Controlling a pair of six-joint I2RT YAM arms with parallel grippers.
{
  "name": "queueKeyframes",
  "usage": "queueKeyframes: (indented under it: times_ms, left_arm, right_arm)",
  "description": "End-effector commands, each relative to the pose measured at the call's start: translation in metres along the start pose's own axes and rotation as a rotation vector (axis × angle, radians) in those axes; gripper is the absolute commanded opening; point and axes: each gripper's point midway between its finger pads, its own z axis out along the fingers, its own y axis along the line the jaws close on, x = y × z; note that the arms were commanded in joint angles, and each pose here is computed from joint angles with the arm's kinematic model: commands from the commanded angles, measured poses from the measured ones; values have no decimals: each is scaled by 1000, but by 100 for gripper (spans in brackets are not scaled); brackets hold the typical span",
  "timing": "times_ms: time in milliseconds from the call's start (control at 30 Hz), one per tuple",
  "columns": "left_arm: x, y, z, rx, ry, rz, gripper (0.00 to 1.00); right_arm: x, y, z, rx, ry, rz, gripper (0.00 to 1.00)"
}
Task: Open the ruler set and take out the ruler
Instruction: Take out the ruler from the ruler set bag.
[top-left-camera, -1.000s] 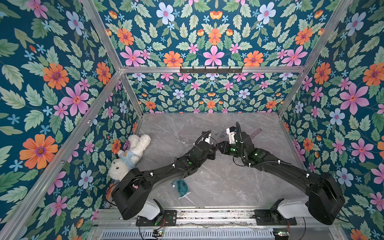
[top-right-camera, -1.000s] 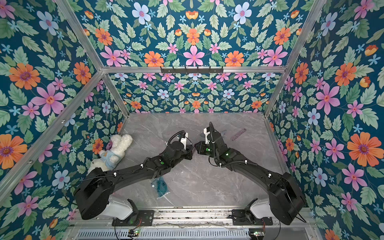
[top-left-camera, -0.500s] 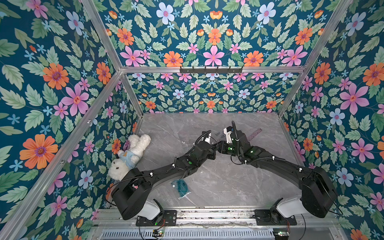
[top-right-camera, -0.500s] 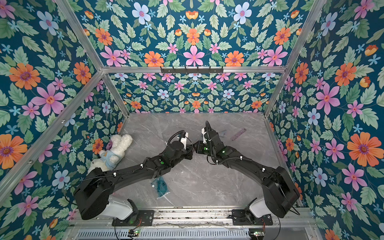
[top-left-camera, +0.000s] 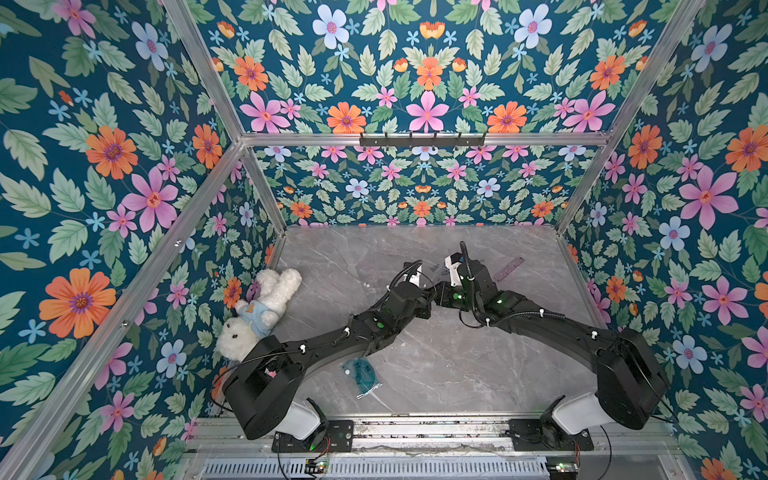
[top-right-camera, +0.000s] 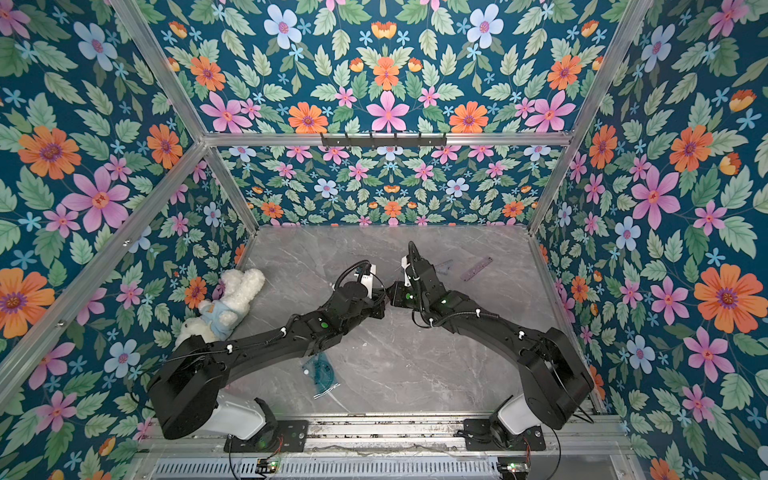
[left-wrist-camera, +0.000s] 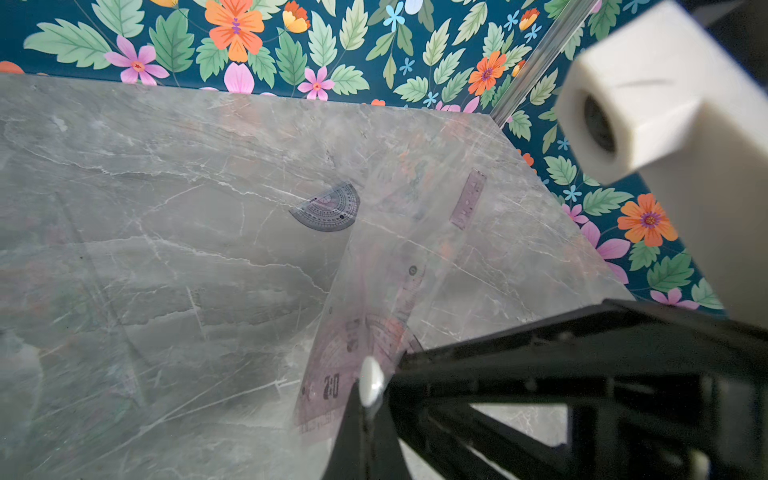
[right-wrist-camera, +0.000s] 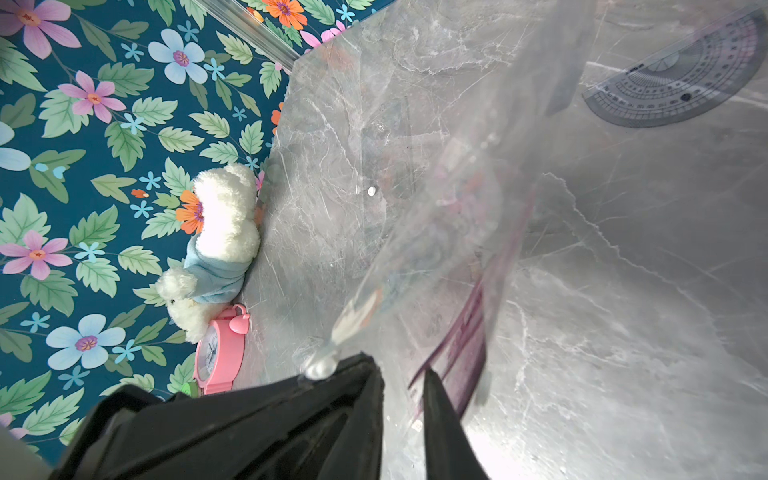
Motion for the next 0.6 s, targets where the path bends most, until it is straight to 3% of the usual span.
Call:
queueKeyframes:
  times_ms: [0,400,567]
  left_arm:
    - [-14,-6,-2,20,-46,-2,0]
    - [-15,-5,-2,7,-51,2,0]
    - [-14,-5,-1,8,-47,0,0]
  right_arm:
    - [2,-2,1,7,14,-6,17]
    - [6,-5,2,23,25,-25,15]
    - [7,-7,1,37,23,-35,7]
